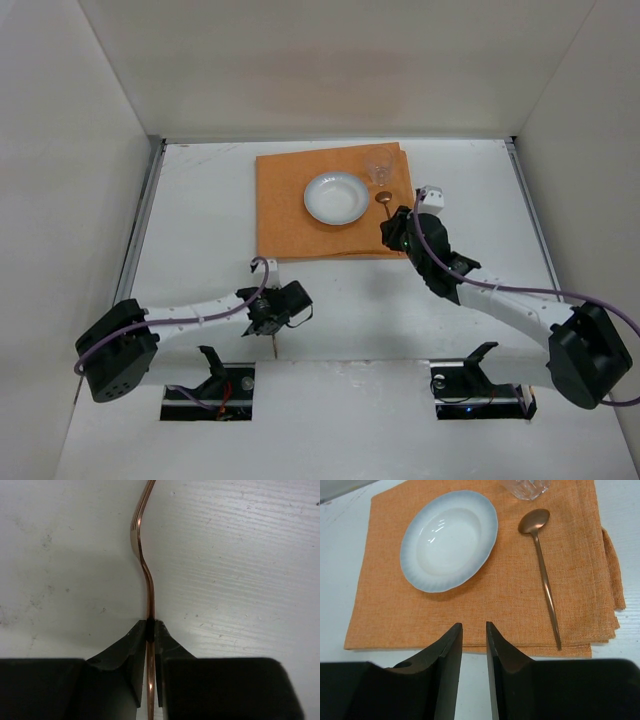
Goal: Set the dinner table for one person
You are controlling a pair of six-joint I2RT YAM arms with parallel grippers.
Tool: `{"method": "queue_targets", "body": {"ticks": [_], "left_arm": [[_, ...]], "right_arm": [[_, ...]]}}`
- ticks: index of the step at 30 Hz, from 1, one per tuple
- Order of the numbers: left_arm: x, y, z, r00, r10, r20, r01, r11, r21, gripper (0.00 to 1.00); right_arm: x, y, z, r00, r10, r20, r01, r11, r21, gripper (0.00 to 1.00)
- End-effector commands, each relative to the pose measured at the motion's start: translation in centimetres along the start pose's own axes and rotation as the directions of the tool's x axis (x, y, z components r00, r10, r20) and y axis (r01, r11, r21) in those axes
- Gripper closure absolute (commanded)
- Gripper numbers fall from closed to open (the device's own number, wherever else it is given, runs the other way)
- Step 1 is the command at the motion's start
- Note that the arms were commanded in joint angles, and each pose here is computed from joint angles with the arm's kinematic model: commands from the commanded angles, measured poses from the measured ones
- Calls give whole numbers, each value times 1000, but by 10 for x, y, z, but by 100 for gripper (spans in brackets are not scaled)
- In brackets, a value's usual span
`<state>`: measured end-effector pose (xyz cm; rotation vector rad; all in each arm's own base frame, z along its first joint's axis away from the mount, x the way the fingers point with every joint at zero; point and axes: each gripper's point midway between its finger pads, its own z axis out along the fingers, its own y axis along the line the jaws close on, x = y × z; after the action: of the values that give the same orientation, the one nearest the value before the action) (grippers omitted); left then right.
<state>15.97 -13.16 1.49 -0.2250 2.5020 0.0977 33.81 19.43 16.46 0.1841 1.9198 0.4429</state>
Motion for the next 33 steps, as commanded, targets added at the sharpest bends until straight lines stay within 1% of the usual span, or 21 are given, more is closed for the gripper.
{"method": "queue_targets", "body": {"ticks": [1, 3, 7, 10, 13, 14, 15, 17, 18, 21, 26, 33], "left_arm": [[-6, -5, -3, 1000, 21, -17, -21, 1000, 6, 94], [-26, -13, -8, 999, 30, 24, -31, 999, 27, 96], [-76, -33, -10, 995, 14, 97, -22, 997, 80, 97], [-112, -59, -11, 991, 23, 130, -42, 989, 144, 97], [-155, -86, -16, 978, 48, 201, -88, 977, 194, 97], [-179, -93, -17, 965, 67, 254, -118, 974, 191, 97], [-194, -98, -17, 958, 66, 279, -123, 973, 193, 96], [-224, -107, -7, 949, 68, 309, -131, 973, 188, 96], [-235, -109, 2, 950, 70, 305, -129, 975, 179, 96], [-251, -110, 36, 961, 90, 260, -131, 981, 145, 96], [-253, -97, 83, 973, 156, 169, -170, 983, 70, 96], [-262, -87, 106, 974, 172, 145, -180, 983, 40, 95]], "right_arm": [[-19, 14, -6, 997, 47, 64, -44, 997, -60, 68], [-17, 14, -5, 997, 46, 60, -42, 997, -59, 66], [-15, 17, -3, 998, 48, 49, -44, 997, -67, 66], [-14, 18, -3, 998, 52, 46, -48, 996, -77, 66], [-15, 18, -5, 996, 68, 53, -64, 995, -83, 65], [-15, 18, -6, 996, 74, 55, -69, 994, -85, 65], [-14, 18, -6, 996, 76, 55, -71, 994, -85, 65], [-13, 18, -4, 996, 76, 53, -72, 994, -86, 64], [-12, 18, -4, 996, 75, 50, -71, 994, -85, 64], [-10, 18, -4, 996, 75, 47, -71, 994, -85, 63], [-12, 17, -6, 996, 79, 51, -75, 993, -88, 62], [-3, 15, 1, 997, 68, 27, -66, 995, -71, 61]]}}
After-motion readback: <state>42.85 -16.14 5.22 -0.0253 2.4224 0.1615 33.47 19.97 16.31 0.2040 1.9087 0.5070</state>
